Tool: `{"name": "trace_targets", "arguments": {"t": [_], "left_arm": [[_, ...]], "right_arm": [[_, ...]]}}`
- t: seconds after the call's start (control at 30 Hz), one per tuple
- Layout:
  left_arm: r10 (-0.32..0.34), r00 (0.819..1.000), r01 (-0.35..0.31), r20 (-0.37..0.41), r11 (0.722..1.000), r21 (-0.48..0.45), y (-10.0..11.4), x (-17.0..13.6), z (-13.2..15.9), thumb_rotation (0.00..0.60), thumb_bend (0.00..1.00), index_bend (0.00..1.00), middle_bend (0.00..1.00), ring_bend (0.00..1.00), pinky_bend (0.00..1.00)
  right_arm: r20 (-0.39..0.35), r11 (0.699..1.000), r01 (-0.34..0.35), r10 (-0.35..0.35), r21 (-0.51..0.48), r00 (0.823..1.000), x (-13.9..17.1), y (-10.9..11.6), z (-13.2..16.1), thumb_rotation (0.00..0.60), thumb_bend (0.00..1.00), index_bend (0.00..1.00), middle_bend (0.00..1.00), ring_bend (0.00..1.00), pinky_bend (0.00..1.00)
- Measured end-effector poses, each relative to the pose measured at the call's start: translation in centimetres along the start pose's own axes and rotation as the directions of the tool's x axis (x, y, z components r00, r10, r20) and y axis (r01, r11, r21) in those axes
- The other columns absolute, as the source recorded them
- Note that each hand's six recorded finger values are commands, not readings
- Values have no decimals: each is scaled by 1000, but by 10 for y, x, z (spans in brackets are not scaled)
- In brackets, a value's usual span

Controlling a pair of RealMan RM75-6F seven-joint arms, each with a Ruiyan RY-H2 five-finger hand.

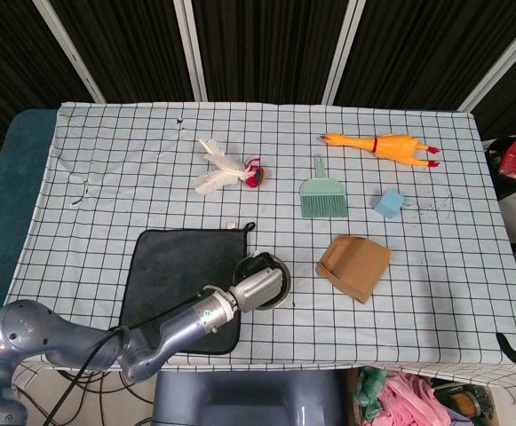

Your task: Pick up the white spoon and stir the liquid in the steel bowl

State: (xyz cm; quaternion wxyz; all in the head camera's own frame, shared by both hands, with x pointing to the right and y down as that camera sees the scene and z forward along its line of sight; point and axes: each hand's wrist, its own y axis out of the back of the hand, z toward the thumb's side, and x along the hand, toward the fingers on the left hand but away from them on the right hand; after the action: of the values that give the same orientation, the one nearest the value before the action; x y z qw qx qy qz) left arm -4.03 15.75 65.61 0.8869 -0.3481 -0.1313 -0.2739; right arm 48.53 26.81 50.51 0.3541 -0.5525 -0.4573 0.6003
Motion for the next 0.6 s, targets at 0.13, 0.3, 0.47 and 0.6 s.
{"name": "trace_targets", "arguments": {"t": [0.13,0.3,0.47,0.6], "left_arm": [[-14,1000,14,-17,1000,2,-5,9,-3,600,510,738,1000,1000,944],[-15,1000,16,-13,1000,11,-3,21,1,600,510,738,1000,1000,944],[-9,1000,9,-14,1000,13,1,33,5,600,510,738,1000,1000,944],[-1,999,2,-32,1000,9,6,43,4,600,510,738,1000,1000,944]], "right_arm": [[7,1000,-7,7,-5,1000,0,-1,-2,600,213,0,94,139,255],[4,1000,-8,8,-8,1000,-1,-2,-2,600,213,0,95,139,255],[10,1000,0,0,-12,1000,0,0,-4,600,212,0,95,139,255],[14,1000,10,-10,-16,1000,0,3,-5,600,212,0,95,139,255]]}}
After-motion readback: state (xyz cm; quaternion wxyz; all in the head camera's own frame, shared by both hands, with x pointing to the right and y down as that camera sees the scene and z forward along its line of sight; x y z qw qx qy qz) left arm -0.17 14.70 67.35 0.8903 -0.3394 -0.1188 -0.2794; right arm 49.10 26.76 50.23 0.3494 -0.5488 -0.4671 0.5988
